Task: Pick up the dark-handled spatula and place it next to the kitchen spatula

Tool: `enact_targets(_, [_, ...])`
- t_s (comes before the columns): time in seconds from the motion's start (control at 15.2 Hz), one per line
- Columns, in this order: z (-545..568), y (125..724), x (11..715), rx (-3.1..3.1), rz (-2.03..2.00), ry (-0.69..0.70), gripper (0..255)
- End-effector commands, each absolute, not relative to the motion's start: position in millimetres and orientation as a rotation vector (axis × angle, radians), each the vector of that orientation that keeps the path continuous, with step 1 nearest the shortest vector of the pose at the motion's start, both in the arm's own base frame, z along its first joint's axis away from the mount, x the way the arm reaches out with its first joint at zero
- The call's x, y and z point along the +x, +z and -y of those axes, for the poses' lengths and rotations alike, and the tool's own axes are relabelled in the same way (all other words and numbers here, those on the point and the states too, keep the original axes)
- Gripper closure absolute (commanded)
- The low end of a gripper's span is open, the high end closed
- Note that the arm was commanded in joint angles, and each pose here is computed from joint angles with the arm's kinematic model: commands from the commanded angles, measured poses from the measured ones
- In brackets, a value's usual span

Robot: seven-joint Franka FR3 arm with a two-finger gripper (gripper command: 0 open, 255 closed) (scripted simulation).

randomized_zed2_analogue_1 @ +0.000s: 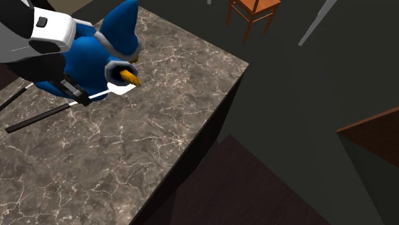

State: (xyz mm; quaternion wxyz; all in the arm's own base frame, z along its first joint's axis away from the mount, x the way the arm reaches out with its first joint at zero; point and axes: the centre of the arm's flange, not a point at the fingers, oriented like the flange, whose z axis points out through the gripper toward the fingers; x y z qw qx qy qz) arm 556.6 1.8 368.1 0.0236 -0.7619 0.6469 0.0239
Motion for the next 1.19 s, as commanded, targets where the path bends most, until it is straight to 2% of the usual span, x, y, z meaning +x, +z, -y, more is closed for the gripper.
enact_targets(0.0, [7.9, 333.2, 559.6, -2.344, -2.025, 0.078, 255])
enact_targets(0.4, [7.9, 301.5, 559.6, -2.344, -2.025, 0.078, 255])
enact_targets(0.86, [7.9, 301.5, 559.6, -2.344, -2.025, 0.078, 255])
enact_targets(0.92, [10.7, 301.6, 558.8, -2.344, -2.026, 0.080, 0])
enact_targets(1.12, [26.4, 313.6, 543.6, -2.345, -2.025, 0.081, 0])
